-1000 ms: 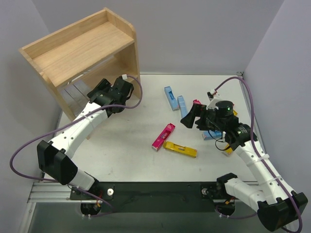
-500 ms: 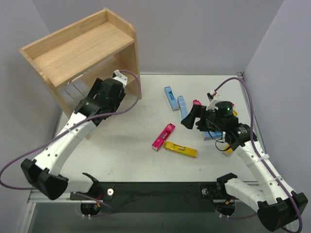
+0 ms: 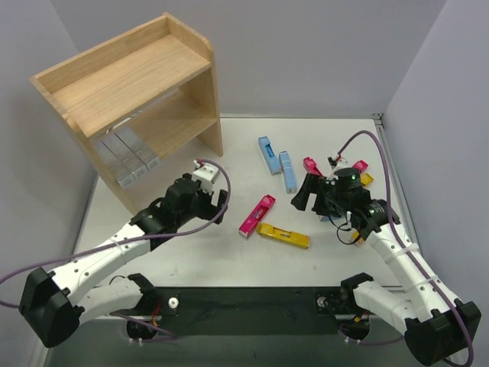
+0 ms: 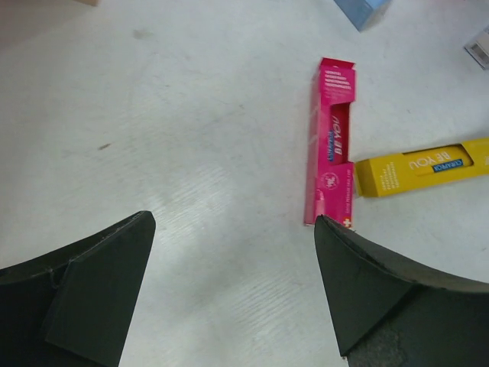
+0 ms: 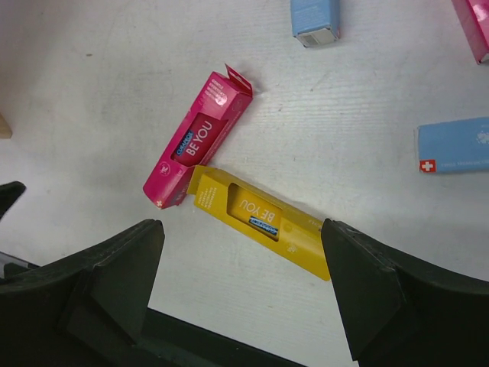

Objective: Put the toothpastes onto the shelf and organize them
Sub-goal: Pick up the toothpaste from the center of the board.

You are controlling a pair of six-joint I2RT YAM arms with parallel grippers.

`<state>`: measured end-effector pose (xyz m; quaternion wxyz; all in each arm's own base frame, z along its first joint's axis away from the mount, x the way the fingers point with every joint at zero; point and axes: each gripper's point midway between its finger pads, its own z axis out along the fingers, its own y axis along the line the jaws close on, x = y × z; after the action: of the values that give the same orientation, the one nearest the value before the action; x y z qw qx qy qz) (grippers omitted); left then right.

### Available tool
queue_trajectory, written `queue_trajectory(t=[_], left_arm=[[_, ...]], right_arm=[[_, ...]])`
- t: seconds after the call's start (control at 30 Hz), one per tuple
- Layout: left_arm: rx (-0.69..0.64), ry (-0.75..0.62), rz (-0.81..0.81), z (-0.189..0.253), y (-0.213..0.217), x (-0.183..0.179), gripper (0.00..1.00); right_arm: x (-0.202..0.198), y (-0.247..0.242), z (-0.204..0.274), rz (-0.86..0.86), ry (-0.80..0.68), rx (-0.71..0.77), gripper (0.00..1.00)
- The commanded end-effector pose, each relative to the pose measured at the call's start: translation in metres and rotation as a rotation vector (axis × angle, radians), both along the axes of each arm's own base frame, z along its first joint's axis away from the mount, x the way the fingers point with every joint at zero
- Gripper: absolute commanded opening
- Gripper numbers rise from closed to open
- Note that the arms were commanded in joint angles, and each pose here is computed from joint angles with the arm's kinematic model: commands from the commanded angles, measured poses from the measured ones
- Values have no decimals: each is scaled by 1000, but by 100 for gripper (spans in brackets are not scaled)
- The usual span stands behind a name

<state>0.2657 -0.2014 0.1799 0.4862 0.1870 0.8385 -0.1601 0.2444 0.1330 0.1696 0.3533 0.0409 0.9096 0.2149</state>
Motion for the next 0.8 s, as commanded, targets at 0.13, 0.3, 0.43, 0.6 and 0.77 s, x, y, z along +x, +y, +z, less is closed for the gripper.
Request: queue_trajectory(t=[0.13, 0.3, 0.43, 0.6, 0.77], left_arm=[[-78, -87, -165, -10, -95, -7, 96], [11, -73, -203, -52, -120, -18, 92], [25, -63, -172, -71, -129, -19, 91], [45, -36, -152, -88, -128, -19, 84], [70, -24, -153, -100, -118, -24, 74]], right_arm=[[-6, -15, -11, -76, 17, -33, 88], [-8, -16, -15, -82, 34, -33, 88], [-10, -17, -14, -78, 34, -37, 88], [-15, -19, -15, -74, 41, -47, 88], [-18, -22, -15, -74, 42, -52, 88]])
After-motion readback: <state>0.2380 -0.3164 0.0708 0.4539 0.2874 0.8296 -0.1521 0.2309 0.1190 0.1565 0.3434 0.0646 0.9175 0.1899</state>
